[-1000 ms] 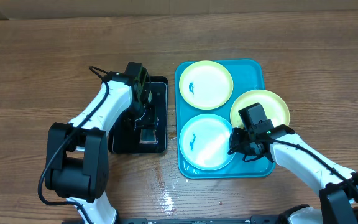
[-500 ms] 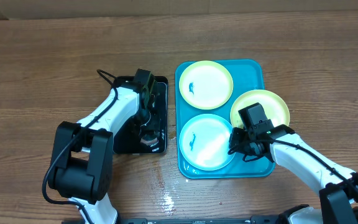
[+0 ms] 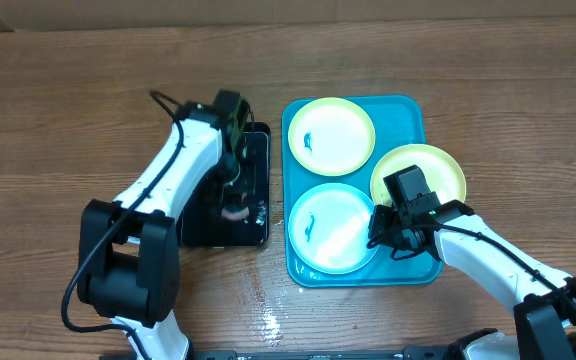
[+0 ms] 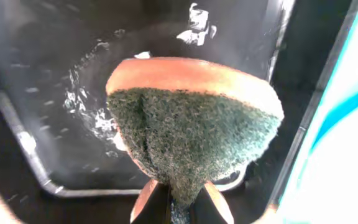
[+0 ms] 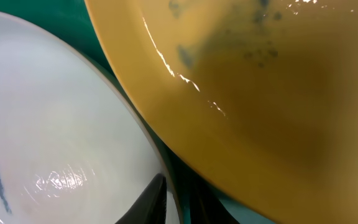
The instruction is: Clean dirty plates on tray and stack at the side
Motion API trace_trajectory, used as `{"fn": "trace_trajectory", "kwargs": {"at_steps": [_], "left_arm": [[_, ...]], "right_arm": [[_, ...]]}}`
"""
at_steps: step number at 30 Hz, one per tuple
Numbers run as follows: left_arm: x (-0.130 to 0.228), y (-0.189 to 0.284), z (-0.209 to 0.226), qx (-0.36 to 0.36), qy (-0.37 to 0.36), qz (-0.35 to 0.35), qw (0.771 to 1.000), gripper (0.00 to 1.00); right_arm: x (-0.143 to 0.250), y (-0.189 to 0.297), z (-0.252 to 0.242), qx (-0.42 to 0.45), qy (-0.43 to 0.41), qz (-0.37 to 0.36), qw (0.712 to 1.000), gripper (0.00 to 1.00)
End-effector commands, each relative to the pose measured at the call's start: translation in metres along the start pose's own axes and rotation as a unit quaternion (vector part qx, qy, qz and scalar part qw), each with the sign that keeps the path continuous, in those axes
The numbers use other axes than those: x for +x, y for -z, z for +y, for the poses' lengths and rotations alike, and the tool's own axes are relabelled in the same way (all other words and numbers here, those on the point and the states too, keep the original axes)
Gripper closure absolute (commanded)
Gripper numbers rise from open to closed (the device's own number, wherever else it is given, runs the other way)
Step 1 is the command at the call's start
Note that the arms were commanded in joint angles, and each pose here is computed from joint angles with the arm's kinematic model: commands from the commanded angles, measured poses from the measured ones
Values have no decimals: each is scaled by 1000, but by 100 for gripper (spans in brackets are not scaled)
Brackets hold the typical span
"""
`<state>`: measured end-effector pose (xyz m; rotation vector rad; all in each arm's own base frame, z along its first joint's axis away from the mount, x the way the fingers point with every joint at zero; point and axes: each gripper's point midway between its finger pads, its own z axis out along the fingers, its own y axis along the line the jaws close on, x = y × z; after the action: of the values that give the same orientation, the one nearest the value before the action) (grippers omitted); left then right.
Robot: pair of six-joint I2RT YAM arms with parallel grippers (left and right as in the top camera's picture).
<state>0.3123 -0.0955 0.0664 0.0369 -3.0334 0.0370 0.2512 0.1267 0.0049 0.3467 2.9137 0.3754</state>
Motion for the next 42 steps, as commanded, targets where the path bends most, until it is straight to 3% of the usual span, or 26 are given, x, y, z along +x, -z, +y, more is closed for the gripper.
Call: {"fn": "trace_trajectory", "kwargs": {"at_steps": [1, 12, 22, 28, 33, 42], "left_arm": [[-14, 20, 3, -22, 5, -29, 999, 96], [-19, 22, -8, -14, -2, -44, 999, 96], [14, 17, -140, 100, -124, -44, 986, 96], [48, -36, -196, 128, -144, 33, 981, 96], [50, -65, -185, 91, -119, 66, 987, 96], [16, -75, -104, -103, -80, 10, 991, 96]], "right_arm": [[-3, 1, -2, 11, -1, -5, 1000, 84], [-3, 1, -2, 11, -1, -5, 1000, 84], [-3, 1, -2, 11, -1, -5, 1000, 83], [-1, 1, -4, 14, -2, -1, 1000, 83], [0, 1, -4, 15, -2, 1, 1000, 83], [0, 1, -5, 15, -2, 1, 1000, 83]]}}
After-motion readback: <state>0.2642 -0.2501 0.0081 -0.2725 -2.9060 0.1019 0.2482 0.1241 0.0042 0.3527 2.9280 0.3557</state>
